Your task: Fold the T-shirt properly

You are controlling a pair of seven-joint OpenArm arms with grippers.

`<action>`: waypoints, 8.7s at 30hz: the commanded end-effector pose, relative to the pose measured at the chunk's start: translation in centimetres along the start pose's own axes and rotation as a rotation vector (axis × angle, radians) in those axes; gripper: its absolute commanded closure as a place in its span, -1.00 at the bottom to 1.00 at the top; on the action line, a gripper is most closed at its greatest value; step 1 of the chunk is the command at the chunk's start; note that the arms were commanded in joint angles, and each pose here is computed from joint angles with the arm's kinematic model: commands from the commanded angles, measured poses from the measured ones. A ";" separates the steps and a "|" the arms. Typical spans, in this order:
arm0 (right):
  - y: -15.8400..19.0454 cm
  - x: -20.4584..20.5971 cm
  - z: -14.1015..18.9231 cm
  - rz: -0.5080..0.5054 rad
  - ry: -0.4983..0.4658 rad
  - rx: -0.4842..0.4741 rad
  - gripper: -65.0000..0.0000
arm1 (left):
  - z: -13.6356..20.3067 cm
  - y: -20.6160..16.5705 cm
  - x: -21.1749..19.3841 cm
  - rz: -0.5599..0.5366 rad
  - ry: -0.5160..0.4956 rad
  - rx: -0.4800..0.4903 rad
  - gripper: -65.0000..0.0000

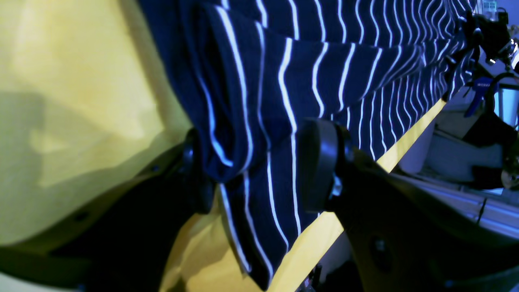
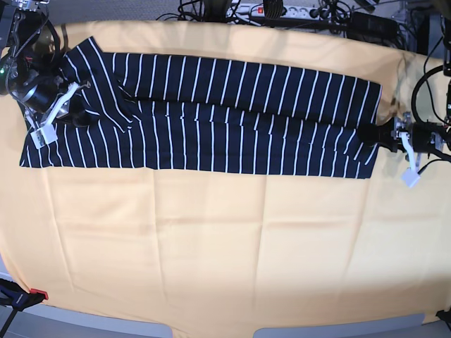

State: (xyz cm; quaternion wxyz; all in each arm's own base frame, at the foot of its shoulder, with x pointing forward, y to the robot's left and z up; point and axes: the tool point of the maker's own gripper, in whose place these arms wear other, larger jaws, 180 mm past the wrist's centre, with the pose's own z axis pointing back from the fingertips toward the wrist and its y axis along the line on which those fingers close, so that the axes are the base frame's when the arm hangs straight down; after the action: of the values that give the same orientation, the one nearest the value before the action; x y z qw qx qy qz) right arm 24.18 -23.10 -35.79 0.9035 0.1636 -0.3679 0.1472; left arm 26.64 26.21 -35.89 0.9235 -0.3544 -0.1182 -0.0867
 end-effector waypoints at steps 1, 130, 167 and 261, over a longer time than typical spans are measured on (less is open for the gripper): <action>-0.3 1.4 0.5 0.029 -0.035 -0.002 1.00 | 0.5 0.8 -1.2 0.001 0.062 0.044 -0.04; 3.6 -3.6 -4.4 -0.025 0.080 0.071 1.00 | -12.8 -22.2 4.0 -0.494 -0.178 -0.408 0.93; 3.6 -3.8 -4.4 -0.028 0.092 0.075 1.00 | -9.4 -15.1 4.7 -0.280 -0.360 -0.213 1.00; 3.5 -3.5 -4.4 -0.024 0.088 0.073 1.00 | -15.0 -24.7 -0.5 -0.866 -0.087 -0.292 1.00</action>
State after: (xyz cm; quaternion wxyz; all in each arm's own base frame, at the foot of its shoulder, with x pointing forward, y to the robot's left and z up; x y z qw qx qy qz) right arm 24.05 -17.92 -39.58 0.8989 0.2157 -0.3542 0.1414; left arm 21.34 -1.97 -32.72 0.7486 -0.4009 -0.2526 -0.4638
